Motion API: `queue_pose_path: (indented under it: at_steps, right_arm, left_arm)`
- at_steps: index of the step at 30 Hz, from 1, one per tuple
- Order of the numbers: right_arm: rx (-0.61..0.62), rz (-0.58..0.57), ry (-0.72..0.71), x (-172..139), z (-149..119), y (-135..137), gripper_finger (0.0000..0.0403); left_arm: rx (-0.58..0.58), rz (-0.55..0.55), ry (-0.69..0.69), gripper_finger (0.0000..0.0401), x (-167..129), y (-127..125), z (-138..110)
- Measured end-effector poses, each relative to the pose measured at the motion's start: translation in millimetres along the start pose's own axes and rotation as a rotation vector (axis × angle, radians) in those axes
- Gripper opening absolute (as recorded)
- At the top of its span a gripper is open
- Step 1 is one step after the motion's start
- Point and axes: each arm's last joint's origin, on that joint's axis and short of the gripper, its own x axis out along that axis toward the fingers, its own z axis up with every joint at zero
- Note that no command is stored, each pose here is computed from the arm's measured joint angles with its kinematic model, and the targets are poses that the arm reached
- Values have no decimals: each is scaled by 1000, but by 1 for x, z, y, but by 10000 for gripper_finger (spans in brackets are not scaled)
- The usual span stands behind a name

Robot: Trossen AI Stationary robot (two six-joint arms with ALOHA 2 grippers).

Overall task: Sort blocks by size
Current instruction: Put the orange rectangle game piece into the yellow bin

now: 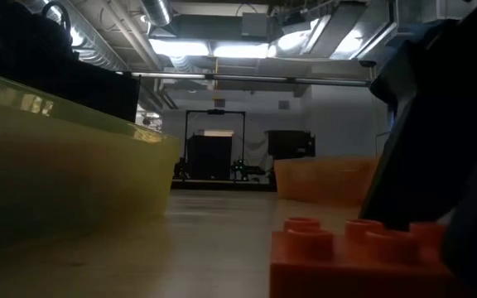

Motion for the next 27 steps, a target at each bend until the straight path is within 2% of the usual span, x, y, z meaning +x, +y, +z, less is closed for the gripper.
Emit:
queue_pose_path:
  at_steps: [12,15,19,27]
  right_arm:
    - [-34,-33,82,4,-9,-5,208]
    - [-33,-35,79,5,-8,-5,192]
    - [-28,-27,79,6,-5,-7,144]
    - [-52,-26,85,7,15,-24,144]
  left_arm:
    - [0,-1,0,205,0,0,0]
    - [0,0,0,205,0,0,0]
    - [0,0,0,205,0,0,0]
    - [0,0,0,205,0,0,0]
